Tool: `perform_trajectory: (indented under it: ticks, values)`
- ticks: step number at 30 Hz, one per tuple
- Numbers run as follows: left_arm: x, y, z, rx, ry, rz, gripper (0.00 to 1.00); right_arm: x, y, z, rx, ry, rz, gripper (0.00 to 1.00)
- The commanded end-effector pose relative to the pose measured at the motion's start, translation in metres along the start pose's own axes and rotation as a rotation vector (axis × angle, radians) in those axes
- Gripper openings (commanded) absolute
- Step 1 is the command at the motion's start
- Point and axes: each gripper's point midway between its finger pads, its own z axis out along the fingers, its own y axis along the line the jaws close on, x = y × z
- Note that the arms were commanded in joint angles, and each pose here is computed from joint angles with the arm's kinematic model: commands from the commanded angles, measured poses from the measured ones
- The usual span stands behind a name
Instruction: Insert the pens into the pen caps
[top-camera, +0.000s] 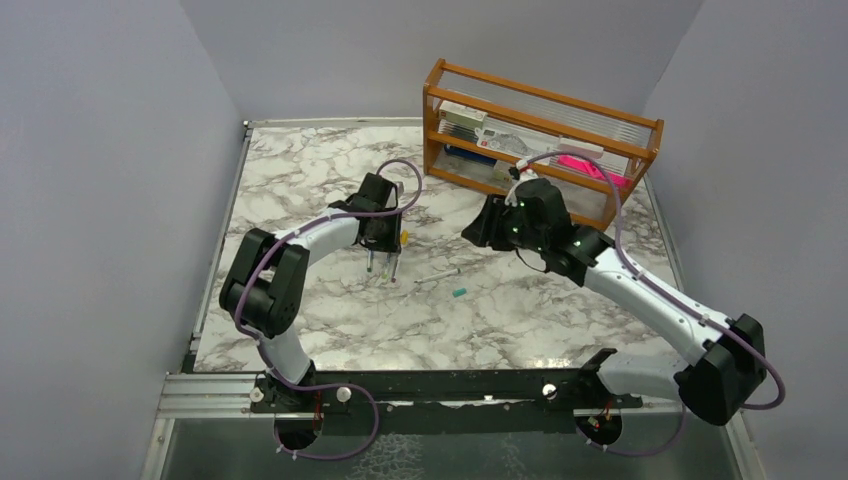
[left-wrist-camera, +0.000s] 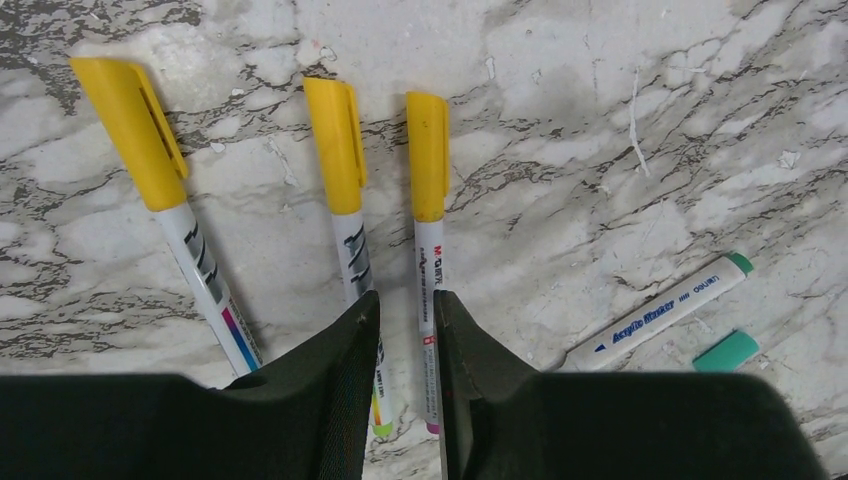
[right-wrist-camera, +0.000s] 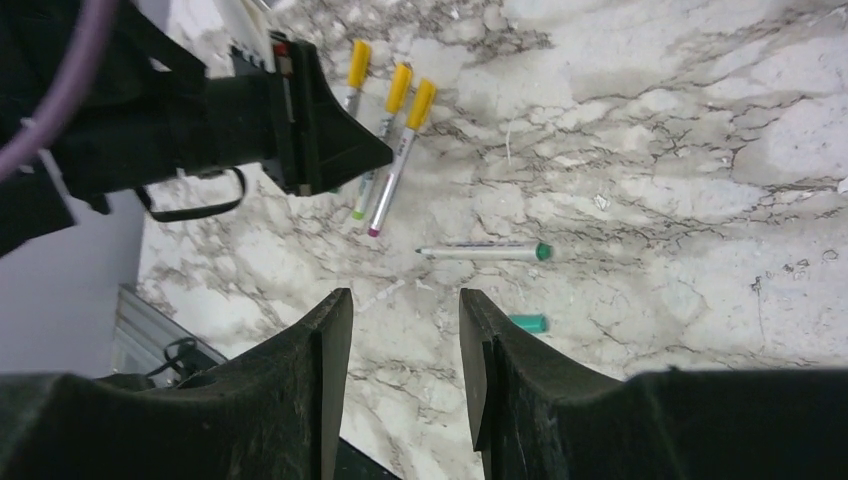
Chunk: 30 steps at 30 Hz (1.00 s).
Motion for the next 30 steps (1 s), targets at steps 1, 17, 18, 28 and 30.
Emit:
perform_trajectory:
  ticks: [1,17,18,28,30]
  values:
    - [-0.022,-0.021,-0.021,0.093,-0.066,0.003,0.29,0.033,-0.012,0.022,0.011,0.172,-0.121,0.44]
    - [-0.088,-0.081,-0.12,0.311,-0.296,0.016,0.28,0.081,-0.031,0.112,-0.033,0.403,-0.588,0.78]
    - [-0.088,-0.08,-0.121,0.308,-0.3,0.014,0.28,0.087,-0.032,0.116,-0.031,0.422,-0.616,0.79]
    - [-0.08,-0.064,-0.111,0.274,-0.276,-0.006,0.28,0.143,-0.042,0.136,-0.013,0.569,-0.699,0.8]
    - [-0.079,-0.062,-0.11,0.269,-0.275,-0.007,0.28,0.152,-0.05,0.137,0.027,0.597,-0.72,0.78]
